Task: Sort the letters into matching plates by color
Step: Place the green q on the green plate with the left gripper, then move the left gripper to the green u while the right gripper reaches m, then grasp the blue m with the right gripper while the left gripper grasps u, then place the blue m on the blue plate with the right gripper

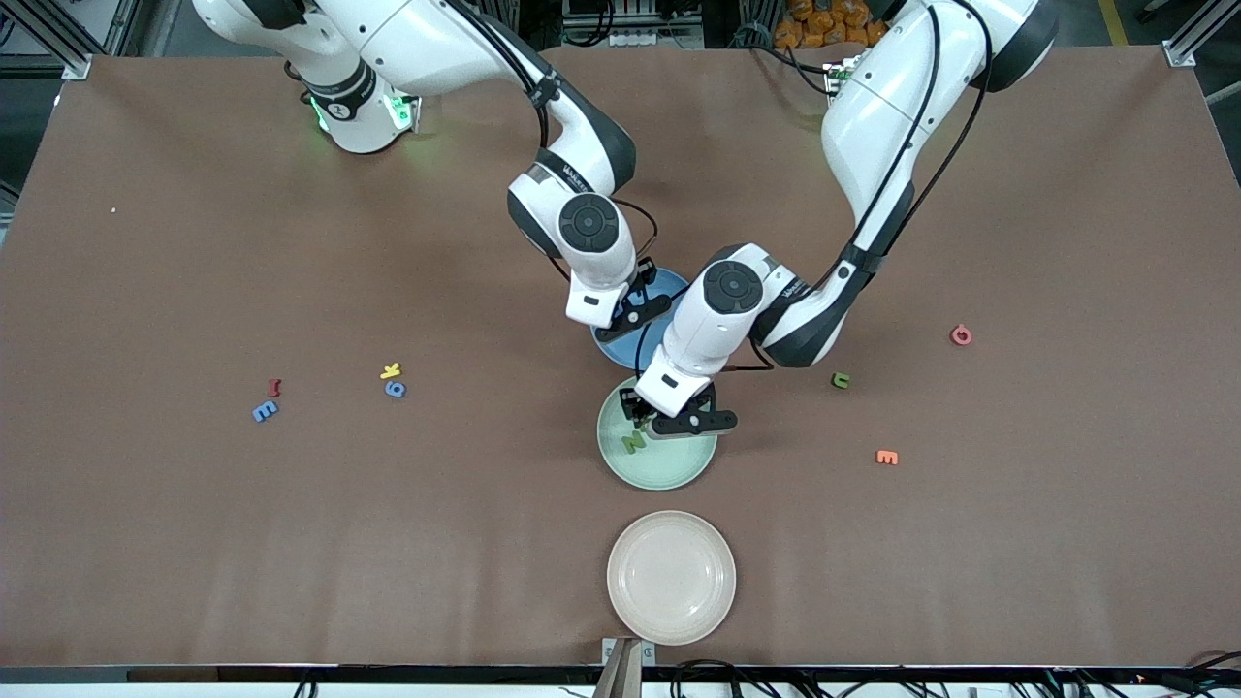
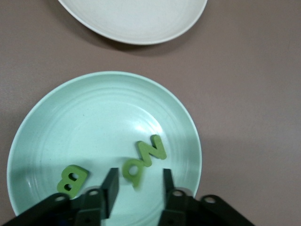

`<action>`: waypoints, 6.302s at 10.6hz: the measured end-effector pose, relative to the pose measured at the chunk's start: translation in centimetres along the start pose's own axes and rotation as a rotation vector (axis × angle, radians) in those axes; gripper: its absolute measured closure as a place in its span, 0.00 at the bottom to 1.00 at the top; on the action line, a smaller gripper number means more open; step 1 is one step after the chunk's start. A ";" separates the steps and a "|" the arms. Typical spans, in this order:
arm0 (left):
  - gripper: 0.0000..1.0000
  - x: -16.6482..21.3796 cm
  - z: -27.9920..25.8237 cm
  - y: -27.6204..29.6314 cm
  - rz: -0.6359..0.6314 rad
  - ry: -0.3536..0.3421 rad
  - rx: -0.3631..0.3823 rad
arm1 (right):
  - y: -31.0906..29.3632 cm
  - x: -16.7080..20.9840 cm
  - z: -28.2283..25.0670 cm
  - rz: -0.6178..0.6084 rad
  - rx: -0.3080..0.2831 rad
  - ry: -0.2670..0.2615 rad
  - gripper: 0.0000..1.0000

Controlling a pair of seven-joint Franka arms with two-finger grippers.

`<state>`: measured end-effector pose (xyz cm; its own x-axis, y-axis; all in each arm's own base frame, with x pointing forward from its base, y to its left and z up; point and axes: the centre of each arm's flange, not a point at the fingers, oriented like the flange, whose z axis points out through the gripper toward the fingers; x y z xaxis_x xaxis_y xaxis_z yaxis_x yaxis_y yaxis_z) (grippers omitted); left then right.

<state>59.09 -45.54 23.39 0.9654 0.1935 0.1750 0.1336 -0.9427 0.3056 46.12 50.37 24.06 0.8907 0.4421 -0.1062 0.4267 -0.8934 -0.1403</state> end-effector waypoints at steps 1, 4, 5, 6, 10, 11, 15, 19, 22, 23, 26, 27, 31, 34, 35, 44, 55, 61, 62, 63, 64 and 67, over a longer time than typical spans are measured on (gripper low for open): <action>0.42 0.4 -0.3 0.0 -0.017 0.008 -0.004 | 0.5 0.2 -0.4 0.006 -0.002 -0.006 0.18; 0.02 1.6 -1.3 -0.1 -0.033 0.025 -0.006 | 4.4 0.7 -3.4 -0.023 -0.015 -0.062 0.00; 0.00 2.1 -1.9 -0.5 -0.039 0.012 0.027 | 6.7 1.1 -5.1 -0.021 -0.013 -0.065 0.00; 0.00 2.5 -2.9 -1.1 -0.030 -0.005 0.089 | 9.1 1.3 -6.9 -0.019 -0.010 -0.066 0.00; 0.00 4.0 -7.7 -5.7 0.021 -0.057 0.327 | 24.2 2.1 -12.3 0.053 -0.011 -0.024 0.00; 0.00 4.4 -9.1 -7.6 0.045 -0.064 0.347 | 28.6 1.9 -12.9 0.081 -0.012 -0.015 0.00; 0.00 3.5 -12.3 -14.5 0.095 -0.126 0.390 | 43.2 -1.0 -14.8 0.224 0.005 0.019 0.00; 0.00 3.7 -12.6 -19.9 0.053 -0.163 0.280 | 52.7 -5.0 -15.9 0.382 -0.021 0.030 0.00; 0.00 2.3 -11.7 -24.0 0.068 -0.171 0.207 | 56.4 -7.4 -16.3 0.572 -0.039 0.045 0.00; 0.00 1.1 -10.9 -24.2 0.092 -0.155 0.181 | 56.4 -7.3 -16.0 0.664 -0.042 0.065 0.00; 0.00 -1.0 -9.4 -25.7 0.200 -0.137 0.210 | 56.1 -7.3 -14.5 0.896 -0.038 0.098 0.00; 0.00 -1.0 -9.4 -26.0 0.242 -0.125 0.229 | 56.4 -7.5 -13.9 0.966 -0.037 0.111 0.00; 0.00 -1.5 -8.2 -27.1 0.380 -0.130 0.262 | 58.9 -10.3 -9.3 1.099 -0.039 0.192 0.00; 0.00 -0.7 -7.2 -30.1 0.433 -0.170 0.245 | 60.2 -12.4 -6.8 1.133 -0.040 0.192 0.01; 0.00 -0.7 -7.0 -30.5 0.436 -0.175 0.240 | 60.5 -12.7 -6.4 1.137 -0.041 0.201 0.03; 0.09 0.8 -5.3 -31.0 0.479 -0.191 0.198 | 61.9 -13.8 -1.3 1.092 -0.057 0.221 0.31; 0.15 1.3 -3.2 -31.0 0.483 -0.203 0.209 | 61.6 -14.1 -0.7 0.984 -0.075 0.245 0.73; 0.26 1.4 -3.4 -31.1 0.483 -0.201 0.213 | 57.4 -8.4 -4.2 0.660 -0.069 0.162 0.73; 0.26 1.4 -3.5 -31.1 0.484 -0.202 0.216 | 55.7 -6.9 -5.1 0.626 -0.067 0.160 0.73; 0.27 1.2 -3.5 -30.9 0.481 -0.208 0.219 | 54.0 -5.4 -5.8 0.587 -0.070 0.171 0.73; 0.27 0.9 -3.5 -30.4 0.473 -0.221 0.225 | 51.7 -4.0 -6.2 0.539 -0.072 0.175 0.73; 0.34 0.0 -3.6 -28.8 0.462 -0.241 0.234 | 42.3 0.0 -6.1 0.372 -0.082 0.160 0.73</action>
<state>54.42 -17.37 18.00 0.9555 -0.2946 0.0144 -0.2949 -0.9551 0.0275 65.07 12.10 24.12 0.9969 0.0759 0.0201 0.0767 -0.9962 -0.0415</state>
